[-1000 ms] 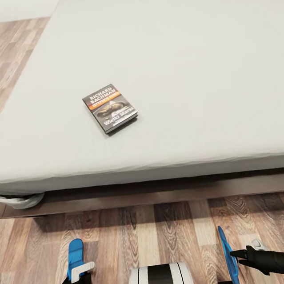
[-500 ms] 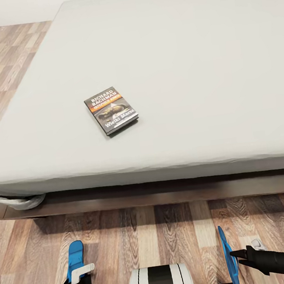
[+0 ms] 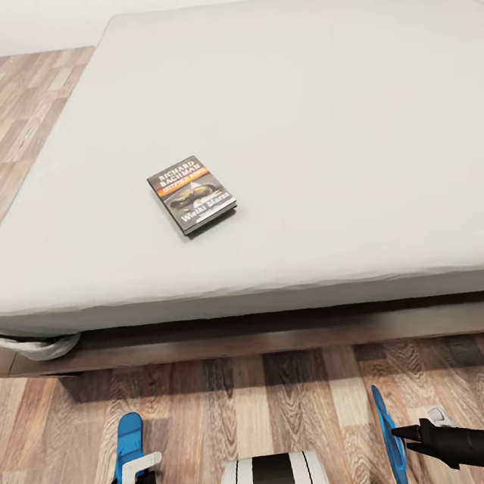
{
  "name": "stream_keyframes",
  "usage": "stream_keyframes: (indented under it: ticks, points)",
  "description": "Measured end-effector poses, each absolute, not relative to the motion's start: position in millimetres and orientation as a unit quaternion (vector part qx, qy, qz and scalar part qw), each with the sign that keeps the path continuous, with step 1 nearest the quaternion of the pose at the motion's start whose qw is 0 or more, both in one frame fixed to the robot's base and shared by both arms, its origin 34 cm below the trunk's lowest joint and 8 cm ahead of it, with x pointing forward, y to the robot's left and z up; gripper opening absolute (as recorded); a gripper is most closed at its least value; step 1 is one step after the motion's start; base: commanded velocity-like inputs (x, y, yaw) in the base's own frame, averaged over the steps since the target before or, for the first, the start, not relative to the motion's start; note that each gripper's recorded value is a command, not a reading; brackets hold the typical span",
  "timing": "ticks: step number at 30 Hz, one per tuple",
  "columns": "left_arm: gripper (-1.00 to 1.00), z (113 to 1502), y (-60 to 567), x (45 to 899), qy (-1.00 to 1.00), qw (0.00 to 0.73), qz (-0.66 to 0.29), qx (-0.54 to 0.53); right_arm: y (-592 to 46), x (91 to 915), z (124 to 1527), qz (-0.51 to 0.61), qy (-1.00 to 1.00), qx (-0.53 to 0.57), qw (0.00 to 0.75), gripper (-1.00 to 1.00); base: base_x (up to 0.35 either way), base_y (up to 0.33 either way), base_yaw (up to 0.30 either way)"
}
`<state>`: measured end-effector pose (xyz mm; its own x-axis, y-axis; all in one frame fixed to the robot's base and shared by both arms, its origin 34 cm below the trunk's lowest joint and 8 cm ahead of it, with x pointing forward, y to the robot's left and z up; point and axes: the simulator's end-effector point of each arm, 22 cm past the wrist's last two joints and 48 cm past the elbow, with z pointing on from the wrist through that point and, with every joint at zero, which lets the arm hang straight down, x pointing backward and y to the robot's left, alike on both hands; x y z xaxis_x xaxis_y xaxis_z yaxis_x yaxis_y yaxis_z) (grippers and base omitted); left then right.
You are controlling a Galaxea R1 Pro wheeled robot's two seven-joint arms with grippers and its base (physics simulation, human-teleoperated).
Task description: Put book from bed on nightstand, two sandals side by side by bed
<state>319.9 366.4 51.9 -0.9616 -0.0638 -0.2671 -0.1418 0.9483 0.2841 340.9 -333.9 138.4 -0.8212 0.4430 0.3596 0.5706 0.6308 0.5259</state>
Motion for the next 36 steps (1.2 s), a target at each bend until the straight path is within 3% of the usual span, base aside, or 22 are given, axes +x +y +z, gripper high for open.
stream_keyframes:
  ticks: [24,30,36]
  points:
    - [-1.00,63,368,337,0.976,0.147,0.153,-0.057,-334,355,150,-0.329,-0.900,-0.275,0.080,-1.00,0.000,0.000,0.000]
    - [-1.00,61,388,325,0.982,0.081,0.165,-0.049,-334,355,150,-0.329,-0.900,-0.275,0.080,-1.00,0.000,0.000,0.000]
    - [-1.00,67,396,353,0.981,0.088,0.168,-0.047,-334,355,150,-0.329,-0.900,-0.275,0.080,-1.00,0.000,0.000,0.000]
